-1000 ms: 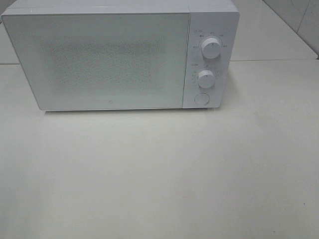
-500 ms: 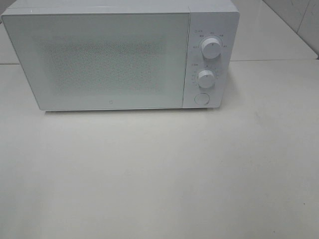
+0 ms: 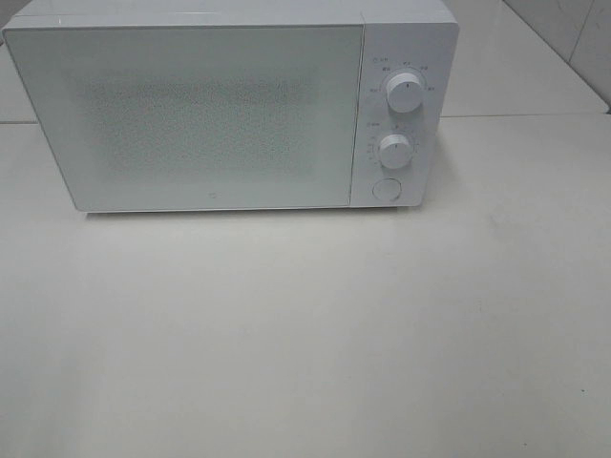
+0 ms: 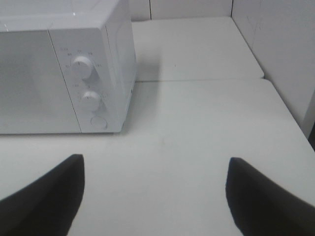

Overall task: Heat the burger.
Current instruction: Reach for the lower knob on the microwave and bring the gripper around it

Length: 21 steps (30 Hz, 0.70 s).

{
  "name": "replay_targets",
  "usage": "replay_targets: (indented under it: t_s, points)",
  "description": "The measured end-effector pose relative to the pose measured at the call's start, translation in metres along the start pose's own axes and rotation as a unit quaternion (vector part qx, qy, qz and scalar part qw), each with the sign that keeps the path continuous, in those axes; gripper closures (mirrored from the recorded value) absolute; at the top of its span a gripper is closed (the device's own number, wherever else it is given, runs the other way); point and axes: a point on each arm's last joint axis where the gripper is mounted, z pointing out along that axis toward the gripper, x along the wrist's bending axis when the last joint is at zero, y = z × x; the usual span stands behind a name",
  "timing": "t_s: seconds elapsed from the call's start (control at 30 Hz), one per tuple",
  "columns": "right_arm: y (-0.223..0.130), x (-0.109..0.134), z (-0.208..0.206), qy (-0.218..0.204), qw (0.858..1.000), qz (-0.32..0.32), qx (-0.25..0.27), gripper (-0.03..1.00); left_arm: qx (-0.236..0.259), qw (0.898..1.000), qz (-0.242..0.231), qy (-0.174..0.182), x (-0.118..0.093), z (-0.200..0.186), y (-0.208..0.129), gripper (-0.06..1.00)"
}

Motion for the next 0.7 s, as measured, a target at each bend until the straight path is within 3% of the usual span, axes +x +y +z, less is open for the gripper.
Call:
replay_targets:
  t_s: [0.1, 0.43, 0.7]
  points:
    - [0.007, 0.001, 0.006, 0.003, 1.0, -0.001, -0.011, 0.23, 0.0, 1.0, 0.0, 0.0, 0.0, 0.0, 0.0, -0.04]
    - [0.016, 0.008, 0.057, 0.007, 1.0, -0.01, 0.022, 0.23, 0.0, 1.0, 0.0, 0.0, 0.0, 0.0, 0.0, -0.04]
    - [0.018, 0.009, 0.064, 0.01, 1.0, -0.001, 0.03, 0.23, 0.0, 1.0, 0.0, 0.0, 0.0, 0.0, 0.0, -0.04]
